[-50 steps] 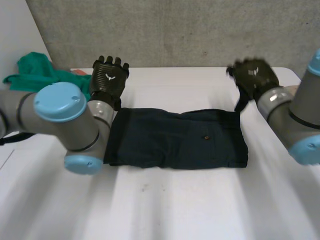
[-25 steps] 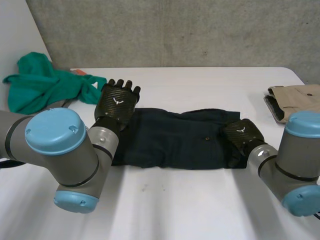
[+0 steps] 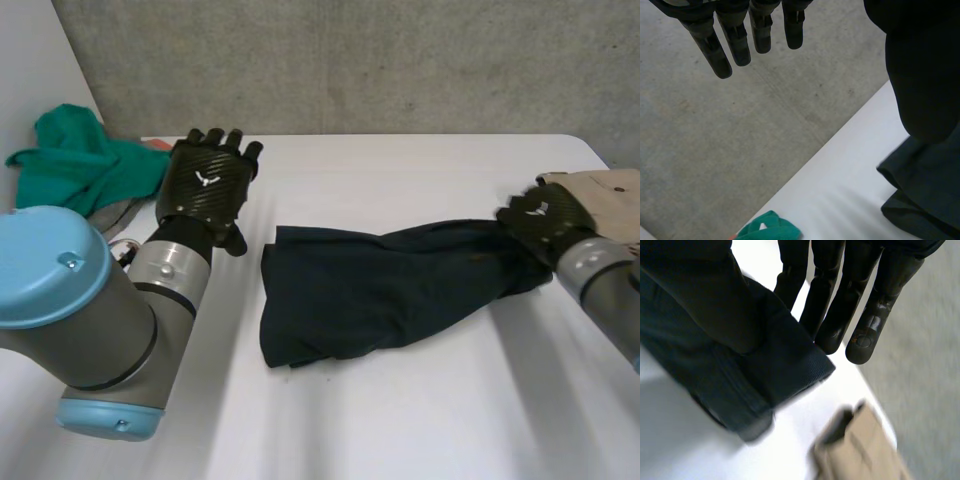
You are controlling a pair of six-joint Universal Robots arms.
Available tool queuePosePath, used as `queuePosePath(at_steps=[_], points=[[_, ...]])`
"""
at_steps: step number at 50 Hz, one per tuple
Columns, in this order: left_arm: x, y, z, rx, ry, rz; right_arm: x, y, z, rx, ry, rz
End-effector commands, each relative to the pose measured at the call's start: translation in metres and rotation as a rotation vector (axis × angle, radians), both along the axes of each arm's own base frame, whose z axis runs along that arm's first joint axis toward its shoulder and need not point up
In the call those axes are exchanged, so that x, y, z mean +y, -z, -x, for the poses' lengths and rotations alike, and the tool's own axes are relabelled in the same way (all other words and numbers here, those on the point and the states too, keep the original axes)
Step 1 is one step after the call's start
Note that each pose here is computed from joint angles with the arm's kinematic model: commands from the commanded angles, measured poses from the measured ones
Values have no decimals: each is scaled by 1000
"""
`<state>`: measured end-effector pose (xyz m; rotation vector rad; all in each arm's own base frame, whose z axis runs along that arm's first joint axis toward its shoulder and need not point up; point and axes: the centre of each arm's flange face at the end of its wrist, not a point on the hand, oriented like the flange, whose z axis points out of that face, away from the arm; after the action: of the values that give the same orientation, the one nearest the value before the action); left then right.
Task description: Fold the laundry.
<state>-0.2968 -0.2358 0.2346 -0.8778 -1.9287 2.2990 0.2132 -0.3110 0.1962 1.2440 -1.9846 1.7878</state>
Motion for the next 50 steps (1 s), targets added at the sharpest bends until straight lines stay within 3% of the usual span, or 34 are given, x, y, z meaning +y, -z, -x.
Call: queuePosePath(at_steps=[1,10,16,21,25,29,33,34,37,42,50], points=[[-7,-11,-14,32,-45,18,43,-18,-83,-29,-350,132],[-12,-25,-36,100,-99,25,136,34,-182,-11,-876,159],[-12,-25,-48,117,-129,12,153,60,-205,9,-947,143],[-13,-24,-55,111,-147,3,146,50,-209,-26,-883,144],[-21,-28,-62,119,-174,17,135,28,-203,-147,-765,77],[-27,-40,-63,143,-171,51,126,-1,-190,-361,-652,-52],[-31,-54,-54,179,-110,77,114,-45,-170,-564,-551,-124],[-32,-58,-49,198,-69,78,100,-56,-155,-610,-462,-147],[-31,-60,-39,225,-4,52,72,-62,-129,-632,-303,-176],[-32,-33,-5,234,109,-136,57,-58,-127,-598,-221,-240],[-50,3,17,158,96,-312,32,-34,-144,-638,-144,-411]])
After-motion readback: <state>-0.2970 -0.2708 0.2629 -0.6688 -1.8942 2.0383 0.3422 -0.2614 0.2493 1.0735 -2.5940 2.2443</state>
